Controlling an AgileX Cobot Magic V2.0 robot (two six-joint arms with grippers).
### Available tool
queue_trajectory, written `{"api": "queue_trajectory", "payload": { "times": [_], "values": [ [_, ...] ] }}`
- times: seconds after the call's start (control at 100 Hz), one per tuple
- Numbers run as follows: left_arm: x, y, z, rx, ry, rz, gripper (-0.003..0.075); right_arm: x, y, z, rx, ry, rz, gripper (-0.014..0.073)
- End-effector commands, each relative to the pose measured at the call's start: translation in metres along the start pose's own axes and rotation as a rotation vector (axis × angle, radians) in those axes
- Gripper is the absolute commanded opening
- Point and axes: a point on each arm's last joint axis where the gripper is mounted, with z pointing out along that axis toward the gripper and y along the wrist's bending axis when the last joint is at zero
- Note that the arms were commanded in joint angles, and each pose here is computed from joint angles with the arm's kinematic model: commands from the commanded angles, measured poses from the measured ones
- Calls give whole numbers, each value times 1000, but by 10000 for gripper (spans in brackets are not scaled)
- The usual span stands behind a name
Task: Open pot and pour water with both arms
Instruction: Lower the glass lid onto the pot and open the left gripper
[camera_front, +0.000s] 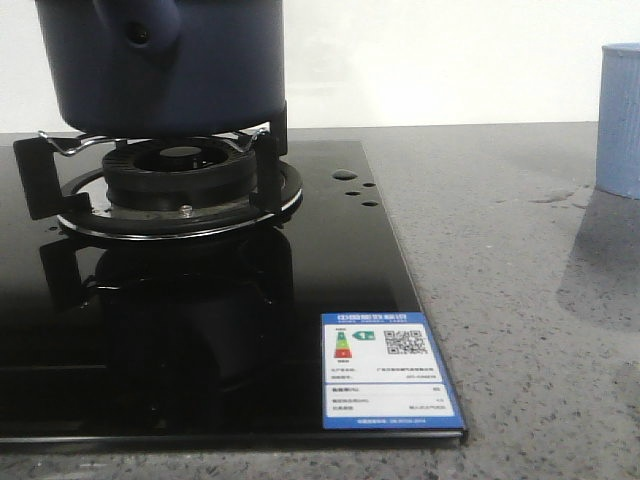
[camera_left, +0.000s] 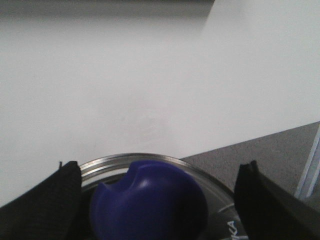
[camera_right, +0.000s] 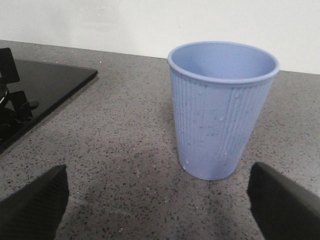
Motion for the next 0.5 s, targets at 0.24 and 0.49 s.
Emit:
{"api": "queue_trajectory", "payload": {
  "times": [0.24,0.49],
  "values": [
    [-81,0,-70,12,-353,69,571,-24,13,-2,-132,-195,19,650],
    [-104,25,-114,-93,-420,84,442,-64,-2,-7,-52,-486,180,209]
  ]
}}
